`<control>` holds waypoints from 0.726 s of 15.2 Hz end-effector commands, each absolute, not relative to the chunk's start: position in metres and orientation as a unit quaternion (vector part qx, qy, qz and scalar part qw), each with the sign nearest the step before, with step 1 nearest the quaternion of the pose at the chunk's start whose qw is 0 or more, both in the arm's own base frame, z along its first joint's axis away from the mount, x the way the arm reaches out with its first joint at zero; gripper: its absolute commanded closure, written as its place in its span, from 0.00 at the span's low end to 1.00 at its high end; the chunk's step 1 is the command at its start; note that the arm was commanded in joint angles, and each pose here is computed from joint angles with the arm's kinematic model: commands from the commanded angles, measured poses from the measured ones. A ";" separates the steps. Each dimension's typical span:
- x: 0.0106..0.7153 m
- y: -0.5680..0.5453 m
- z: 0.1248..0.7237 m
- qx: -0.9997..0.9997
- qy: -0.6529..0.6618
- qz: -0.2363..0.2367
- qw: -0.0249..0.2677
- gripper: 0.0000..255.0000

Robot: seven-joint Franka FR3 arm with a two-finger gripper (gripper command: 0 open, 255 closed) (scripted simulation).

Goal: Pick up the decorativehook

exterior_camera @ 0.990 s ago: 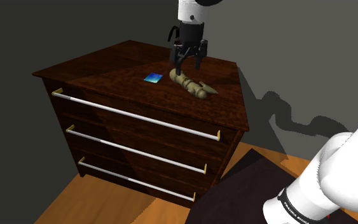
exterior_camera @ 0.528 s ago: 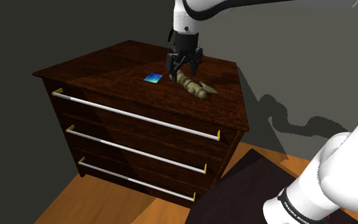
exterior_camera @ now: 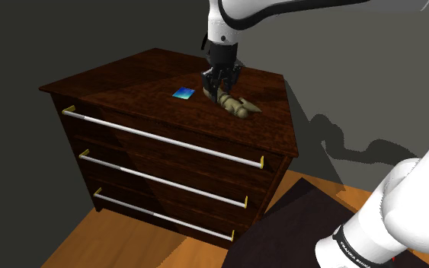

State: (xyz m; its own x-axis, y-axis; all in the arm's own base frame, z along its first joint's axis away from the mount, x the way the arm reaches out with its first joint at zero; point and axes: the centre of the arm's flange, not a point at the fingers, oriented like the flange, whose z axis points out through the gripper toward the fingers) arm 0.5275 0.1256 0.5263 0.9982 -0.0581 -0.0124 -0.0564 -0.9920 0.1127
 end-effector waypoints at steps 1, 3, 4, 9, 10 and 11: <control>0.528 0.125 0.526 0.998 -0.029 -0.008 0.056 1.00; 0.528 0.126 0.526 0.998 -0.029 -0.008 0.056 1.00; 0.528 0.126 0.526 0.998 -0.029 -0.008 0.056 1.00; 0.528 0.126 0.552 0.998 -0.029 -0.008 0.056 1.00; 0.528 0.126 0.558 0.998 -0.029 -0.008 0.056 1.00; 0.528 0.126 0.563 0.998 -0.029 -0.008 0.056 1.00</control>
State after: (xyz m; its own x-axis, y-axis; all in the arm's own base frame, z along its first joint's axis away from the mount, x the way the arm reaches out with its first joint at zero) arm 0.5285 0.1261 0.5568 0.9982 -0.0583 -0.0128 -0.0565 -0.9920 0.1129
